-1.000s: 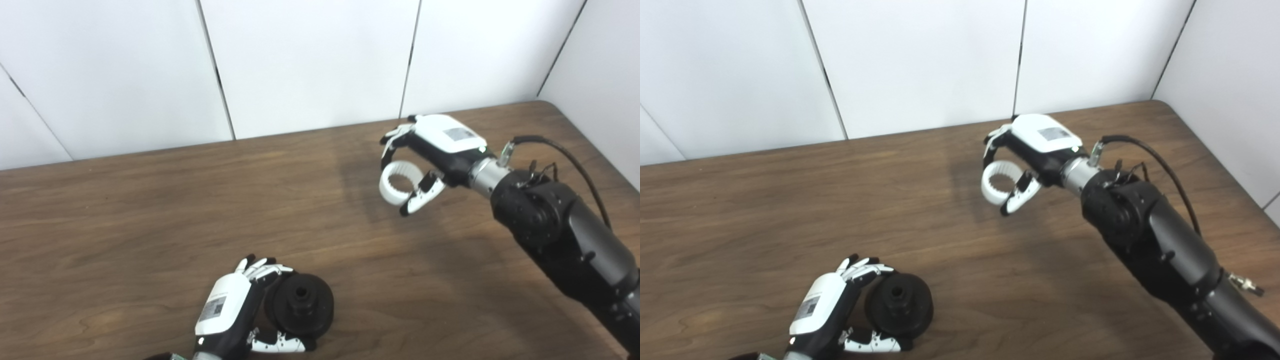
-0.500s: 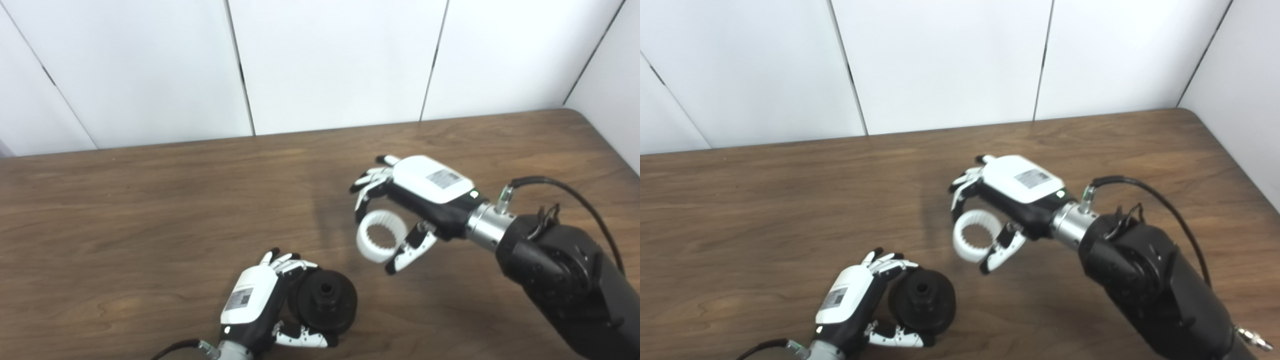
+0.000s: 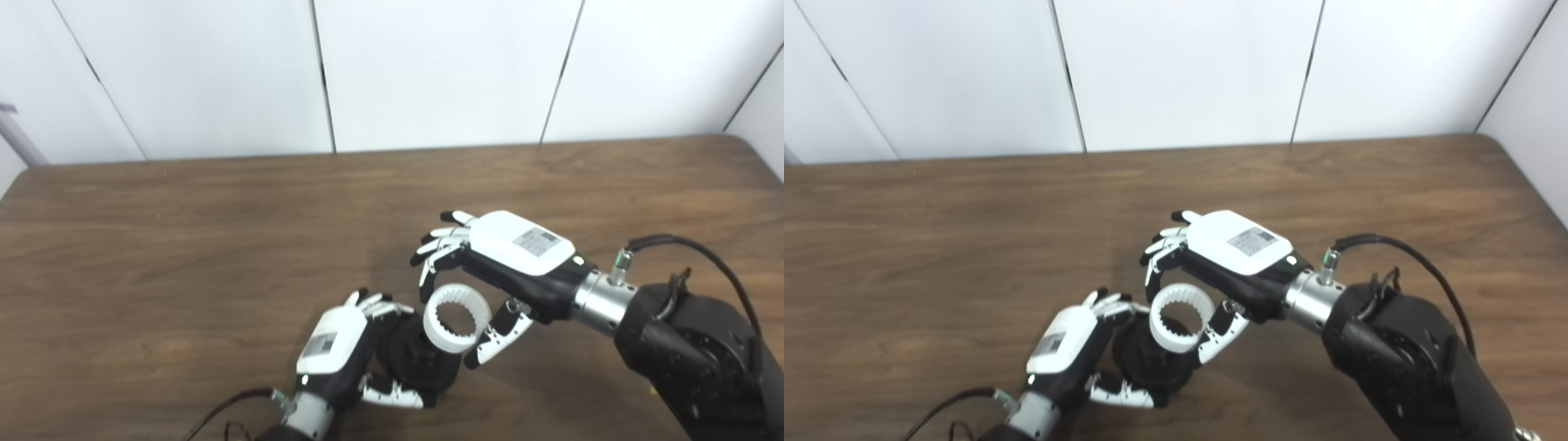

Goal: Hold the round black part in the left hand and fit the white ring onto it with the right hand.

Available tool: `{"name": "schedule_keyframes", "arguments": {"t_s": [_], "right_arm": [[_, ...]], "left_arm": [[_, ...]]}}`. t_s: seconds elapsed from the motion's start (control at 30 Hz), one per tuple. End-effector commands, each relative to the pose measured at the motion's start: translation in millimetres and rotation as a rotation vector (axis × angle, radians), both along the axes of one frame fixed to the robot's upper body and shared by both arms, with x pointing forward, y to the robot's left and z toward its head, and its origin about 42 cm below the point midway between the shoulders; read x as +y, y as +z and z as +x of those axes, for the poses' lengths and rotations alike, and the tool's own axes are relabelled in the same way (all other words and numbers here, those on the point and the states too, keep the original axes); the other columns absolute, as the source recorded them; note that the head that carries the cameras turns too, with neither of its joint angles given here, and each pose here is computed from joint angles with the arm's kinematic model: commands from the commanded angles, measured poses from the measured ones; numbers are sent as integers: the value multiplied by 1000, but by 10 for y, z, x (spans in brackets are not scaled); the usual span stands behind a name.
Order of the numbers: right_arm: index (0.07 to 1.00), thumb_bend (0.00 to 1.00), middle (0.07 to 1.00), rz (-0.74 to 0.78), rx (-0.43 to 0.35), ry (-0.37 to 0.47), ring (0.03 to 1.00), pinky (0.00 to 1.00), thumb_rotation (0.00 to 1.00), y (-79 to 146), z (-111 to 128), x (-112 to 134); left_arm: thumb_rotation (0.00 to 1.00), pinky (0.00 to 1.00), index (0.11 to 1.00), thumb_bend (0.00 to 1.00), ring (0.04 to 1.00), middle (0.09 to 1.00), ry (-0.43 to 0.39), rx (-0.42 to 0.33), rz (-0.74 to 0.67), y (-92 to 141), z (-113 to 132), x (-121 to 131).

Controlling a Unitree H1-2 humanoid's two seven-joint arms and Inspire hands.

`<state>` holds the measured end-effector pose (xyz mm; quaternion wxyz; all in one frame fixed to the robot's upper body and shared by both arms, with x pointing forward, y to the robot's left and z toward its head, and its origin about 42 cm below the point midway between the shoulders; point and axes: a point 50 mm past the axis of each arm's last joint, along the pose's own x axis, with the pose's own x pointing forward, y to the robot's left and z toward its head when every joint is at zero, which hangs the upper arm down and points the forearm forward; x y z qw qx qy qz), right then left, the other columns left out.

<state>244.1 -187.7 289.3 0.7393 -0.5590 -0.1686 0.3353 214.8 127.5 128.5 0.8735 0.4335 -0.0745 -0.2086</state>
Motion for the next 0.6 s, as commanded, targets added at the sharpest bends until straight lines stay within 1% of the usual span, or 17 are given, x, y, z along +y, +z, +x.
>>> {"name": "schedule_keyframes", "arguments": {"t_s": [0.0, 0.23, 0.57], "right_arm": [[483, 524, 818, 17, -59, 24, 902, 1000, 134, 126, -47, 38], [483, 524, 813, 13, -48, 26, 900, 1000, 135, 60, -14, 89], [483, 524, 806, 33, -28, 18, 900, 1000, 134, -106, 63, 140]], "left_arm": [[55, 1000, 482, 524, 893, 787, -14, 12, 6, 5, 29, -58], [54, 1000, 482, 524, 901, 792, -12, 15, -2, 45, 37, -63], [55, 1000, 482, 524, 895, 792, -19, 14, -3, 79, 35, -70]]}}
